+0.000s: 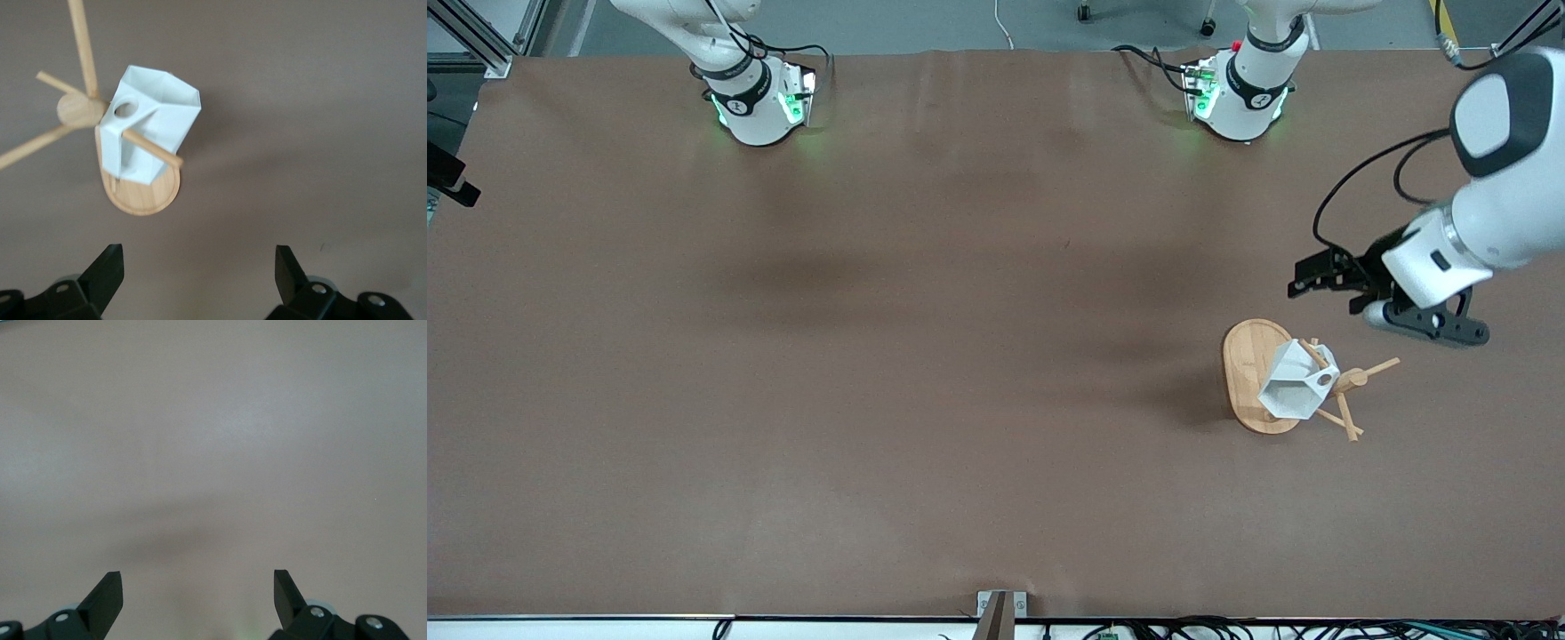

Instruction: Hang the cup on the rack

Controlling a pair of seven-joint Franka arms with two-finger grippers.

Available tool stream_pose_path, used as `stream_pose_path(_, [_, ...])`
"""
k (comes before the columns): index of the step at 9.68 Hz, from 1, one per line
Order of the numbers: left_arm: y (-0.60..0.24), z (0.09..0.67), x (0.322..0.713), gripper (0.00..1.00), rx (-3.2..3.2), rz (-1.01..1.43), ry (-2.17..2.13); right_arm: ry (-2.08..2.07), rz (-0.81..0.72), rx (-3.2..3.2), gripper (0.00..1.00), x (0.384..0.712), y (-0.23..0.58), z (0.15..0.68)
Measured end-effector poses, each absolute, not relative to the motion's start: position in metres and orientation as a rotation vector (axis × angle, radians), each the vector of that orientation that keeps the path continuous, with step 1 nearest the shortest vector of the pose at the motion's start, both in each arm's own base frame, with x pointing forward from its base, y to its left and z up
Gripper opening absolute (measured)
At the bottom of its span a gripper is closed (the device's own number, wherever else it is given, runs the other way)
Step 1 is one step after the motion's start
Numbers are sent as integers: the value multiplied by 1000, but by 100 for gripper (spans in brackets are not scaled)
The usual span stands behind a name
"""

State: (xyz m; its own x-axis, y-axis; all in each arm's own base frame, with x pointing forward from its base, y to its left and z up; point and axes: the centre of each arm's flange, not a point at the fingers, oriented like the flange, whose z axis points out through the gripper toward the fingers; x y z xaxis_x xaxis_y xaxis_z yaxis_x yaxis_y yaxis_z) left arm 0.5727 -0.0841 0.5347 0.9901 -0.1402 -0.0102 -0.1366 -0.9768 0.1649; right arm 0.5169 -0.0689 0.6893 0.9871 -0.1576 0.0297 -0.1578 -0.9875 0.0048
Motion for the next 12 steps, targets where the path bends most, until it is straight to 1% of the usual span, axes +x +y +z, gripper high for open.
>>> stream_pose_path(2, [-103,570,552,100,3054,-33,-135,-246,47,3125,100,517,-68,689])
stream_pose_path(3, [-106,586,550,100,3094,3,-141,-245,47,3126,100,517,-68,689])
stream_pose_path(7, [-73,646,540,100,3127,173,-245,-244,46,3126,100,517,-67,689])
stream_pose_path(9, [-67,654,527,100,3137,117,-226,-244,46,3126,100,517,-67,689])
stream_pose_path(12, [-67,647,514,100,3150,52,-131,-244,46,3126,100,517,-67,689])
